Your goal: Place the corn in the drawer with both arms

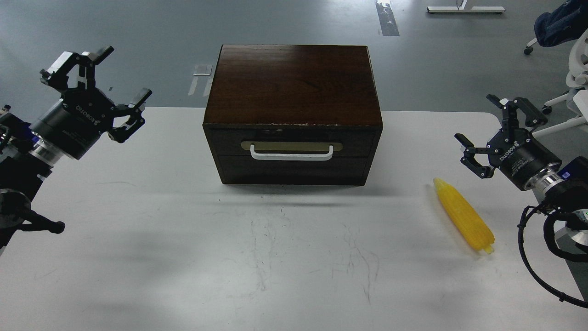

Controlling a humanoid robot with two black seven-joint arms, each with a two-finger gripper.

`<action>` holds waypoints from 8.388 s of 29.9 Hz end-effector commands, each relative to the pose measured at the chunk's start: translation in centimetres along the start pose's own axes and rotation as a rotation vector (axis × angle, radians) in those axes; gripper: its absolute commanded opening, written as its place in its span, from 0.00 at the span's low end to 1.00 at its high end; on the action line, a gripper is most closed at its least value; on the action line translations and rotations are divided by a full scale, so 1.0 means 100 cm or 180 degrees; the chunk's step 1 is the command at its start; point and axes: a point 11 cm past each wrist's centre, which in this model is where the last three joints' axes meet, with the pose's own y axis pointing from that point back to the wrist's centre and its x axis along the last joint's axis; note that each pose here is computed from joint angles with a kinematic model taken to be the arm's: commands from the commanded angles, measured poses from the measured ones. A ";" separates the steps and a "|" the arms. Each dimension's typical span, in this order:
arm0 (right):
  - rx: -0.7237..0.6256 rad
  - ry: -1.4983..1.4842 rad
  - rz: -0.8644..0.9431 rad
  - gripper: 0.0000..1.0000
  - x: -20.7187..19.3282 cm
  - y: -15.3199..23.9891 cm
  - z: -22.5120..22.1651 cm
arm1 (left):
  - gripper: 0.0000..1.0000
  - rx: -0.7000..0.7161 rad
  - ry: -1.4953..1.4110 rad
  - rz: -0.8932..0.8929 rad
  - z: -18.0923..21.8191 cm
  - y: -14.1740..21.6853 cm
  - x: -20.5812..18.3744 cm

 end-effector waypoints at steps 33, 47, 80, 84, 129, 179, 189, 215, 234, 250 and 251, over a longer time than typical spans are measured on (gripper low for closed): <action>-0.0004 -0.0005 -0.0027 1.00 -0.003 -0.003 0.002 | 0.98 0.0765 -0.5712 -0.4531 -0.066 -0.145 -0.226; -0.0012 0.0004 -0.0018 0.99 -0.002 -0.002 0.002 | 0.98 0.0967 -0.6106 -0.4738 -0.090 -0.147 -0.218; -0.0007 -0.0006 -0.0002 0.99 -0.001 0.000 0.002 | 0.98 0.1209 -0.6150 -0.4858 -0.112 -0.142 -0.204; -0.0011 -0.0006 -0.0002 1.00 0.000 0.001 0.003 | 0.98 0.1216 -0.6145 -0.4857 -0.113 -0.142 -0.204; -0.0021 -0.0010 0.0012 1.00 0.001 0.002 0.004 | 0.98 0.0583 -0.6006 -0.5528 -0.118 -0.096 -0.257; -0.0062 0.0049 0.0123 0.99 0.015 0.021 -0.002 | 0.98 -0.0041 -0.1413 -0.2287 0.060 -0.117 -0.191; -0.0104 0.0100 0.0167 1.00 0.022 0.033 -0.006 | 0.98 0.0198 -0.0153 -0.0421 0.026 -0.092 -0.064; -0.1625 0.3701 -0.0105 1.00 0.074 0.109 0.004 | 0.98 0.0399 0.0568 0.0231 -0.043 -0.045 -0.015; -0.1769 0.4438 -0.1086 0.96 0.039 0.084 0.076 | 0.98 0.0381 0.0574 0.0200 -0.043 -0.045 -0.018; -0.1961 0.4465 -0.1216 0.40 0.043 0.092 0.088 | 0.98 0.0408 0.0584 0.0157 -0.048 -0.043 -0.021; -0.1959 0.4462 -0.1220 0.33 0.043 0.092 0.089 | 0.98 0.0408 0.0584 0.0157 -0.048 -0.043 -0.021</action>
